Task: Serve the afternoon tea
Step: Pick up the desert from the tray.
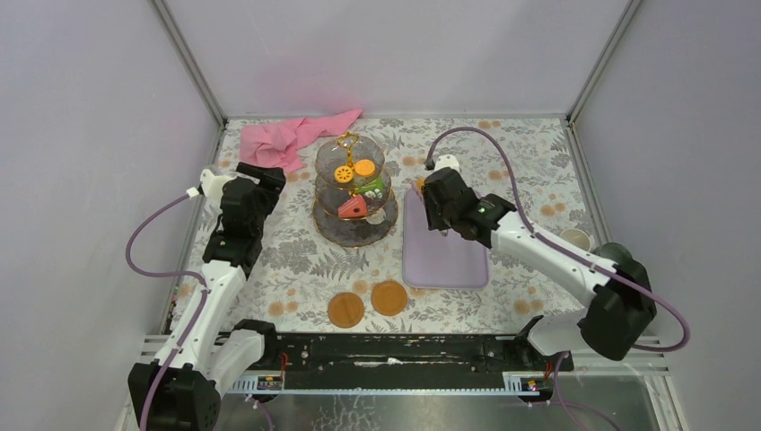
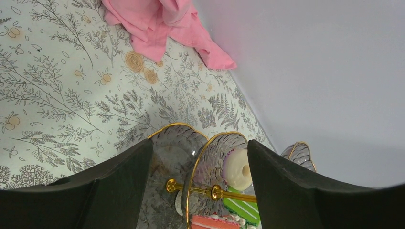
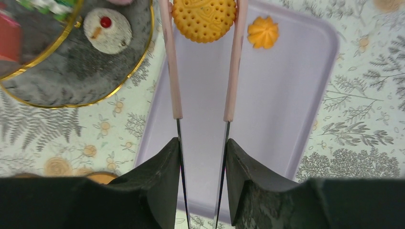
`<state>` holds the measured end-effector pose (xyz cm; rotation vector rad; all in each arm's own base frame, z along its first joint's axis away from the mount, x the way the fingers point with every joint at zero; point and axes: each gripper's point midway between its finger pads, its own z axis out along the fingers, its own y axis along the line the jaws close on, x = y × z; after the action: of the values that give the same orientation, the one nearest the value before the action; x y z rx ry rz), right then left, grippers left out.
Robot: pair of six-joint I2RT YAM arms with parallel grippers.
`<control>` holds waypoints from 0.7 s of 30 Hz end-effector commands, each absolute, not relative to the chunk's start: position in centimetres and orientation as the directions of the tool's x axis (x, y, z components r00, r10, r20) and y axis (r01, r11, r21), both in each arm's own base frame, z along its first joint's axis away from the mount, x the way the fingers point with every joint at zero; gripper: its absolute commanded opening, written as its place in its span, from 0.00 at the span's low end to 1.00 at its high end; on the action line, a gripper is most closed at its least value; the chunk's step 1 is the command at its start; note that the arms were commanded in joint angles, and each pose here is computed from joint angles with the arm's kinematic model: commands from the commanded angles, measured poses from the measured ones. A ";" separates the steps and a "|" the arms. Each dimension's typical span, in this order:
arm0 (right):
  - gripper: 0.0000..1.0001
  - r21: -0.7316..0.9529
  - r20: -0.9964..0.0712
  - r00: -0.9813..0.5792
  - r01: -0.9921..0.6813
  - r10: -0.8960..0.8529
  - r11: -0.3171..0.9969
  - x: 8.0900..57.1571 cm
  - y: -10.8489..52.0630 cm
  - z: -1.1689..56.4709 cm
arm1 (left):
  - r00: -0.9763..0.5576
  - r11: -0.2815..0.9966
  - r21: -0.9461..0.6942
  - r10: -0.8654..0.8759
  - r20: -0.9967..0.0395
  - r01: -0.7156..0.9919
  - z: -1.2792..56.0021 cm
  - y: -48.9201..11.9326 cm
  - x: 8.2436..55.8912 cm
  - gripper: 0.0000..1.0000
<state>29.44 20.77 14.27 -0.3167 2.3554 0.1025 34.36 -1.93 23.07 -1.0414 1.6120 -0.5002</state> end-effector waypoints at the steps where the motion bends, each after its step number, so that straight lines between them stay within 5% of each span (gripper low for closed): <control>1: 0.28 0.053 -0.783 -0.612 -0.249 -0.114 0.967 29.8 21.0 20.9 | 0.002 0.528 -0.774 -0.826 -0.564 -0.350 23.8 -1.6 34.4 0.79; 21: 0.27 0.125 -0.874 -0.485 -0.311 -0.044 0.942 29.7 24.1 31.8 | -0.033 0.531 -0.766 -0.828 -0.559 -0.361 22.9 -2.0 34.1 0.79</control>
<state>29.47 22.66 28.67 -0.2565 2.1291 0.2885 34.27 -2.11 23.11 -1.0358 1.6178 -0.5091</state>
